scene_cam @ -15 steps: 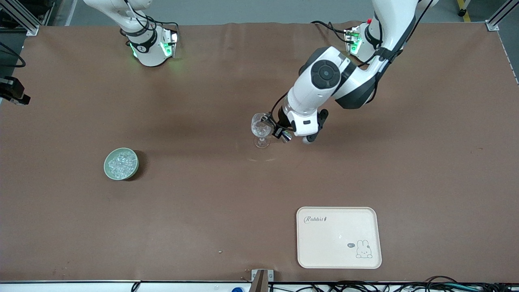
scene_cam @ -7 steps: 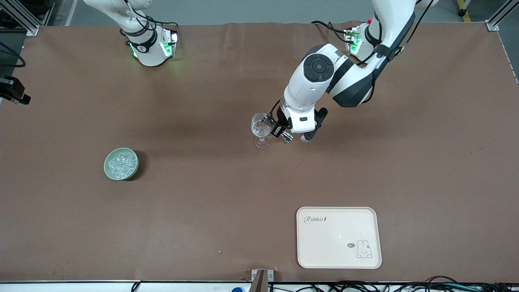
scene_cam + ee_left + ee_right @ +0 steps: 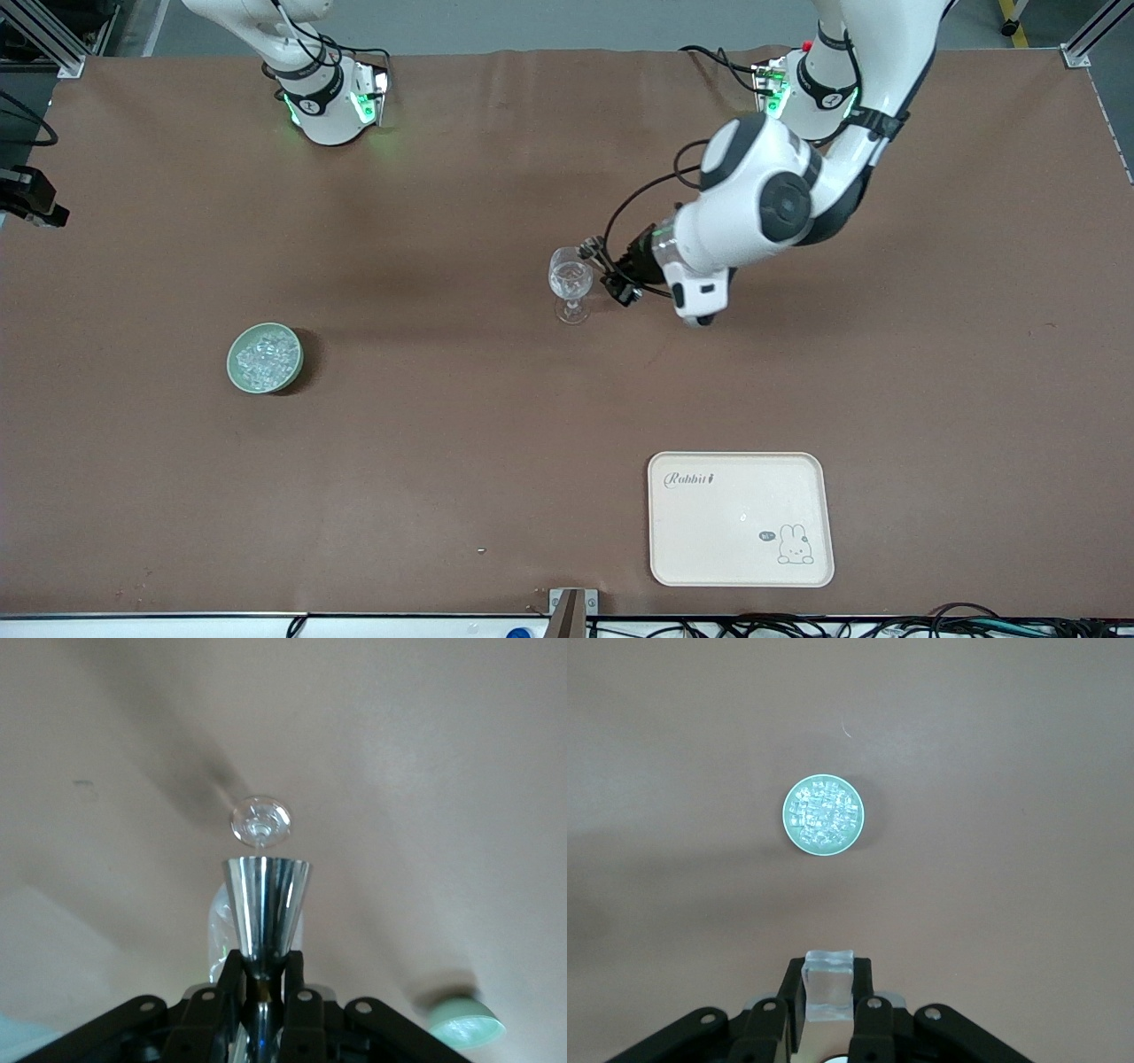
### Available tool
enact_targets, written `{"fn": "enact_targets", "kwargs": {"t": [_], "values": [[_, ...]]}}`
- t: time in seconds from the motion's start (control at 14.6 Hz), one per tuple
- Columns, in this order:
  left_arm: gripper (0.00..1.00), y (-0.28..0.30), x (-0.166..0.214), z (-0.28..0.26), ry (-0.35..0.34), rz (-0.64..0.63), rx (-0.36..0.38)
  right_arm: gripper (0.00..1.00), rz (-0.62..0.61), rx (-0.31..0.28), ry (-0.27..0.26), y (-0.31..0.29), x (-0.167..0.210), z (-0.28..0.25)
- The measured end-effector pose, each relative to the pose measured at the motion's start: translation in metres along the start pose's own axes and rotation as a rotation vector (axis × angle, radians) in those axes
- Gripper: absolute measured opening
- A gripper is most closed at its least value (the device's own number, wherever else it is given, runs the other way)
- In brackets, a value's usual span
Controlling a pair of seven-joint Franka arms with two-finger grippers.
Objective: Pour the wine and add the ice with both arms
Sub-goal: 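Carry the jigger to the tray while the right gripper brings ice over the glass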
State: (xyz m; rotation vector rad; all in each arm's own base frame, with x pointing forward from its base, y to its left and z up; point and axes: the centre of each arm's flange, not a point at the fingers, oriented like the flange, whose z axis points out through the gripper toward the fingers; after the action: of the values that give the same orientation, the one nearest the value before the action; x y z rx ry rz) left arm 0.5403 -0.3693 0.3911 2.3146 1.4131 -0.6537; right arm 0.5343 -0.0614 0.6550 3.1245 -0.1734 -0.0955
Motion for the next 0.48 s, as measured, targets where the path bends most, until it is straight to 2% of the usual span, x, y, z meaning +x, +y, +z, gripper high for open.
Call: {"fn": "enact_targets", "kwargs": {"t": [0.21, 0.48], "values": [[0.21, 0.012, 0.047, -0.034, -0.106, -0.081, -0.092, 0.25, 0.044, 0.003, -0.002, -0.025, 0.0, 0.0], [0.21, 0.041, 0.111, -0.067, -0.197, -0.231, -0.216, 0.25, 0.059, -0.006, -0.001, -0.118, -0.01, 0.002]]}}
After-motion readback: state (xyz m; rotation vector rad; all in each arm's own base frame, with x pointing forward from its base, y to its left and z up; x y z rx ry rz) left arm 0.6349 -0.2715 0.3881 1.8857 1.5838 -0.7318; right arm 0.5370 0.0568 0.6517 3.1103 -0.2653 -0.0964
